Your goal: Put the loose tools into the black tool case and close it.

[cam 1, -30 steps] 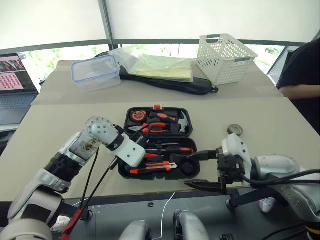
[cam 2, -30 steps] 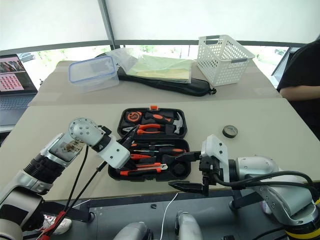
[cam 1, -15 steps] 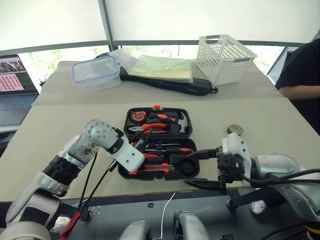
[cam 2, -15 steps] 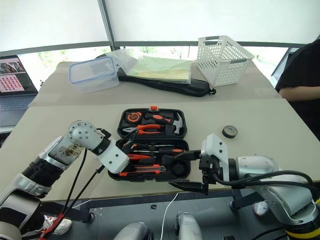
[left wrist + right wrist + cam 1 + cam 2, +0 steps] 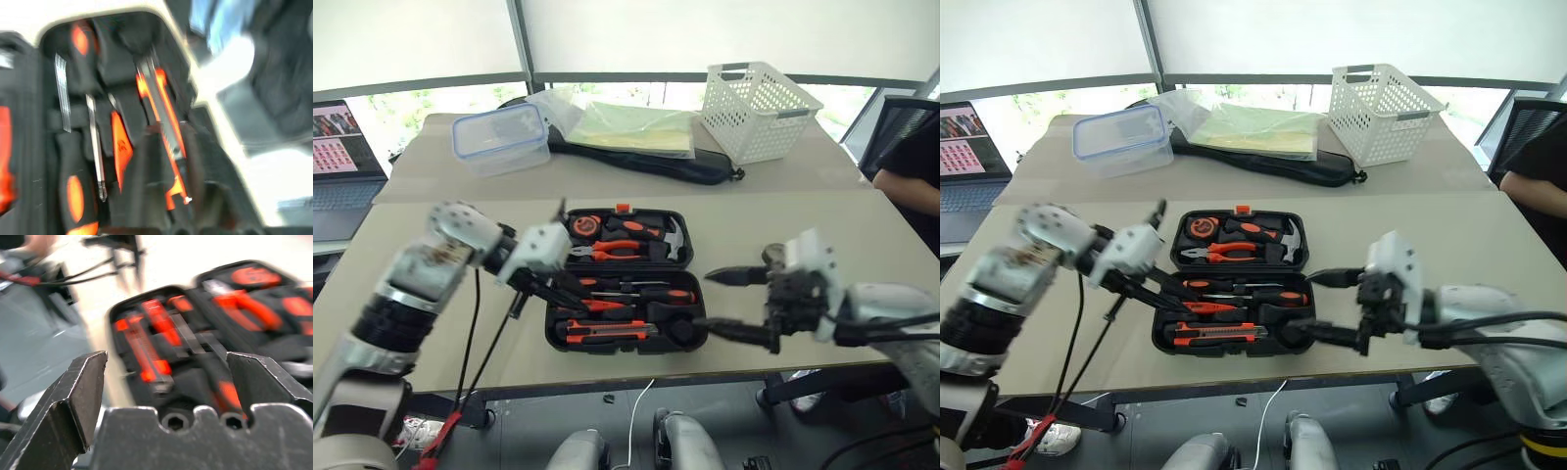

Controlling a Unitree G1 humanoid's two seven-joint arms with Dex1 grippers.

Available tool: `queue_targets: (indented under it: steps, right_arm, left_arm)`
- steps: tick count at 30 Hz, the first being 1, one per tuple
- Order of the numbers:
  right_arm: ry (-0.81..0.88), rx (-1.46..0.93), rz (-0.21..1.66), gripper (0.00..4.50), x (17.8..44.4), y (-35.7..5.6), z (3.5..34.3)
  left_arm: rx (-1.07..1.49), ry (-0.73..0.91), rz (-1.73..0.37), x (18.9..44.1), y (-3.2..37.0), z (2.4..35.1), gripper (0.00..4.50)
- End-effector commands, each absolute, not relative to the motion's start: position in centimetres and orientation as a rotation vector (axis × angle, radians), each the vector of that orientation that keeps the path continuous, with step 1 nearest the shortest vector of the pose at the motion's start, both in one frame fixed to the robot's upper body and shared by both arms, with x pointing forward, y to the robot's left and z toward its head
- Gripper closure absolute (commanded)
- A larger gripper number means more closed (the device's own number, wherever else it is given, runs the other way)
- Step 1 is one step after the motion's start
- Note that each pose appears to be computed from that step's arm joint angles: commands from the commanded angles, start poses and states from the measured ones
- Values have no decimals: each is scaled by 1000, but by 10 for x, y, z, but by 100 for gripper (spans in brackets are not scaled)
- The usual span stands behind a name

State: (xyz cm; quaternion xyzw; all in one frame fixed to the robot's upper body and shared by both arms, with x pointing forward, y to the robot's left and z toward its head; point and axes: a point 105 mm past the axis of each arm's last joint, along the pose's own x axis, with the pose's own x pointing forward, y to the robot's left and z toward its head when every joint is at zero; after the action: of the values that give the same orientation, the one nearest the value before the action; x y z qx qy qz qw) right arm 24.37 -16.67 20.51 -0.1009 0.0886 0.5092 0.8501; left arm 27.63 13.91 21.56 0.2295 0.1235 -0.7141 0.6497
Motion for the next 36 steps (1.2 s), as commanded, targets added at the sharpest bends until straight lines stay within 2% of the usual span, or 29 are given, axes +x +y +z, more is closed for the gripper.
queue_targets:
  steps: [1,5,6,7,14,19,24,30,33,36]
  right_arm:
    - [201,-216,855,0,252,-224,219]
    - [259,-206,762,0,259,-253,212]
    - [276,-211,750,0,263,-258,208]
    - [287,-217,743,0,266,-261,205]
    - [357,-347,641,0,325,-271,163]
    - [399,-437,613,0,361,-266,141]
    - [443,-508,583,0,378,-272,127]
    - [453,-504,571,0,388,-274,124]
    - [427,-498,567,71,394,-272,126]
    - [418,-486,571,174,396,-272,128]
  left_arm:
    - [296,150,-1491,279,148,257,205]
    - [212,128,-1467,272,147,262,45]
    - [217,133,-1475,269,146,259,12]
    - [221,136,-1480,267,144,257,5]
    - [383,165,-1472,256,141,226,5]
    - [402,149,-1462,255,140,223,5]
    - [436,156,-1447,254,142,220,5]
    - [448,155,-1435,254,142,219,5]
    - [459,151,-1434,255,141,219,0]
    - [461,148,-1432,257,139,220,0]
